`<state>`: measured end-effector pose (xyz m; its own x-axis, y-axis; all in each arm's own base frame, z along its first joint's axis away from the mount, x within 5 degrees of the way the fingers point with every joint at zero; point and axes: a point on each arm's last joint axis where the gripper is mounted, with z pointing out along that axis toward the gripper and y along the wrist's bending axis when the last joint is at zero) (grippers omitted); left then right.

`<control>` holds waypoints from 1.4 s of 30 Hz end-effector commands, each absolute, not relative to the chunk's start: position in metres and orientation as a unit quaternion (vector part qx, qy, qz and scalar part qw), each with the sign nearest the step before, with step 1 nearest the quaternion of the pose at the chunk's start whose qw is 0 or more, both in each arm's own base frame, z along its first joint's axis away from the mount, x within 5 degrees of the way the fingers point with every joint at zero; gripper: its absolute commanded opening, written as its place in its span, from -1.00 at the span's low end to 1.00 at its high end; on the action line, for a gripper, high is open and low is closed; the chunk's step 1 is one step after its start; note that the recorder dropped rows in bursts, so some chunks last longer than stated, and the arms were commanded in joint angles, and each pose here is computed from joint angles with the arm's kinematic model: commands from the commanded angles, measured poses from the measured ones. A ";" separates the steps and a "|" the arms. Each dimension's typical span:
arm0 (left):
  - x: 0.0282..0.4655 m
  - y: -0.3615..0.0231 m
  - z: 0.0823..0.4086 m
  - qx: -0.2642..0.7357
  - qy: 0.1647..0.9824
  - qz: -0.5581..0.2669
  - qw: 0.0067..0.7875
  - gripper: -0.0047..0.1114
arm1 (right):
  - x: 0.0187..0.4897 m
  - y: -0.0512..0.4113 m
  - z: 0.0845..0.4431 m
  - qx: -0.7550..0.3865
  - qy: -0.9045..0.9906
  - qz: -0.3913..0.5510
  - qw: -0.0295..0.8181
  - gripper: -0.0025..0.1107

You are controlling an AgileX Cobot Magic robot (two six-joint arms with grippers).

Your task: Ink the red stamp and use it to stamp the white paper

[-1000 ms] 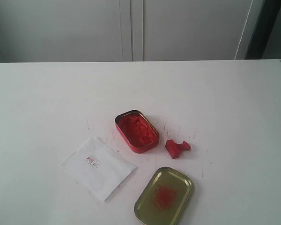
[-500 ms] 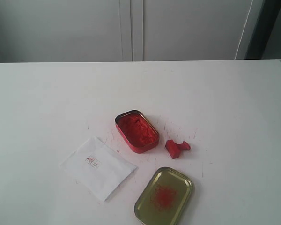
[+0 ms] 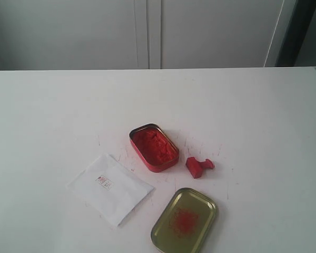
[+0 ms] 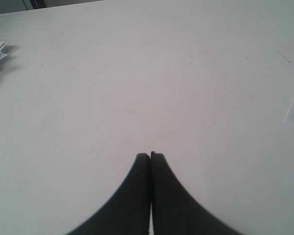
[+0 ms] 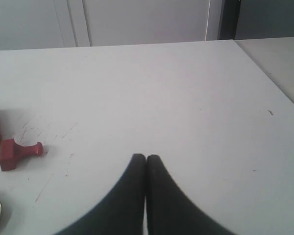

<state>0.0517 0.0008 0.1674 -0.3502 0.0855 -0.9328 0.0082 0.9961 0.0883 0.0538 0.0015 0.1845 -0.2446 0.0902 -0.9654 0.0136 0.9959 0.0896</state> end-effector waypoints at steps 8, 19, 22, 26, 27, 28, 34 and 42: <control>0.052 0.000 0.166 0.027 0.822 0.030 0.568 -0.92 | 0.054 0.001 0.184 0.028 0.786 0.026 0.617 -0.96; 0.052 0.000 0.166 0.027 0.822 0.030 0.568 -0.92 | 0.054 0.000 0.184 0.003 0.787 0.000 0.617 -0.96; 0.052 0.000 0.166 0.027 0.822 0.030 0.568 -0.92 | 0.054 0.000 0.184 0.002 0.787 0.000 0.617 -0.96; 0.052 0.000 0.166 0.027 0.822 0.030 0.568 -0.92 | 0.054 0.000 0.183 0.002 0.789 0.000 0.615 -0.96; 0.052 0.000 0.166 0.027 0.822 0.030 0.568 -0.92 | 0.054 0.000 0.183 0.002 0.790 0.000 0.614 -0.96; 0.052 0.000 0.166 0.027 0.822 0.030 0.568 -0.92 | 0.054 0.000 0.183 0.002 0.790 0.000 0.614 -0.96; 0.052 0.000 0.166 0.027 0.822 0.030 0.568 -0.92 | 0.054 0.000 0.183 0.002 0.790 0.000 0.614 -0.96; 0.052 0.000 0.166 0.027 0.822 0.030 0.568 -0.92 | 0.054 0.000 0.183 0.002 0.790 0.000 0.614 -0.96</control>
<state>0.0517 0.0008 0.1674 -0.3502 0.0855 -0.9328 0.0082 0.9961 0.0883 0.0538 0.0004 0.1843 -0.2471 0.0164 -0.9689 0.0069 0.9999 0.0152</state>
